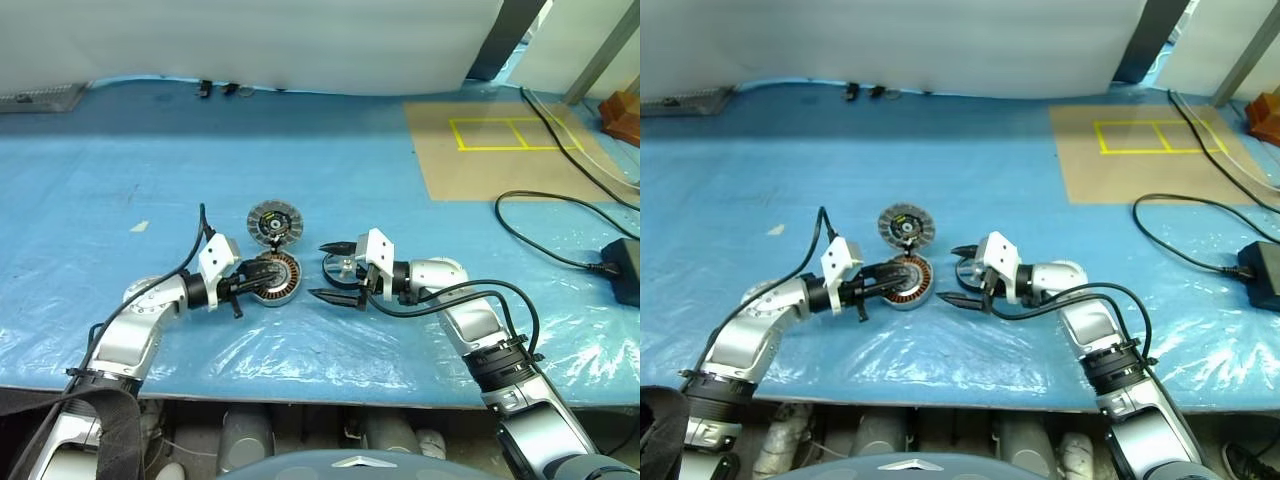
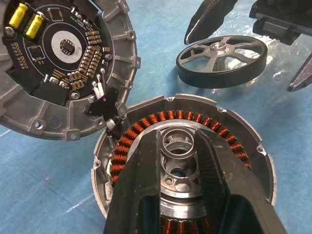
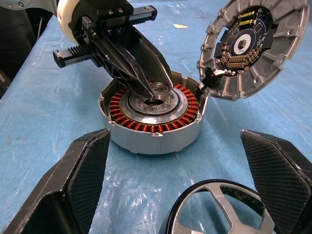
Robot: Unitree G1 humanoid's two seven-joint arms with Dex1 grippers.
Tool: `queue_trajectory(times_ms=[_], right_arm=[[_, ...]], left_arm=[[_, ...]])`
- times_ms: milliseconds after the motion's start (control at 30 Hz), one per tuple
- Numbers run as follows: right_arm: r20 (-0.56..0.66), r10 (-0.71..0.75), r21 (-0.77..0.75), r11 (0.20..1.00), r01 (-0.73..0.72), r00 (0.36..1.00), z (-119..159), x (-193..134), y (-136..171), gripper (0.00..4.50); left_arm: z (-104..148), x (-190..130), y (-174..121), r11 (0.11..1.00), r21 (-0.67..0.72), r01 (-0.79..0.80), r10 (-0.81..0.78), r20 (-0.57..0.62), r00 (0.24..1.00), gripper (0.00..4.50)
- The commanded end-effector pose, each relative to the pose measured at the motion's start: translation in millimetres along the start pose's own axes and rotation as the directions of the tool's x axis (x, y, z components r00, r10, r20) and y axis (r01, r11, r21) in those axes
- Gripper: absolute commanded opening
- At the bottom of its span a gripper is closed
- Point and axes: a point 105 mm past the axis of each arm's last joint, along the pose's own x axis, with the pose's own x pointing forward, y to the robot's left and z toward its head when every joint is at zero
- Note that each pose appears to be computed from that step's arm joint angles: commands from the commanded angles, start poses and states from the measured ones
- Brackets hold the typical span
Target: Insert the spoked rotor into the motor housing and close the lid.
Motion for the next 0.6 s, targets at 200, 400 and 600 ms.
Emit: queue_trajectory(times_ms=[200, 400, 600], right_arm=[[0.037, -0.009, -0.045, 0.999, 0.011, 0.999, 13.8, 0.8, -3.5, 4.50], [0.034, -0.011, -0.046, 0.999, 0.013, 0.999, 13.6, 0.7, -3.3, 4.50], [0.031, -0.011, -0.046, 0.999, 0.012, 0.999, 13.0, 1.0, -3.5, 4.50]], left_arm=[[8.2, 1.2, 6.1, 0.999, 0.048, -0.006, 0.007, -0.025, 1.000, 0.70], [6.9, 1.5, 4.9, 0.999, 0.043, 0.002, 0.000, -0.045, 0.999, 0.70], [5.8, 0.3, 4.2, 0.999, 0.037, 0.004, -0.002, -0.058, 0.998, 0.70]])
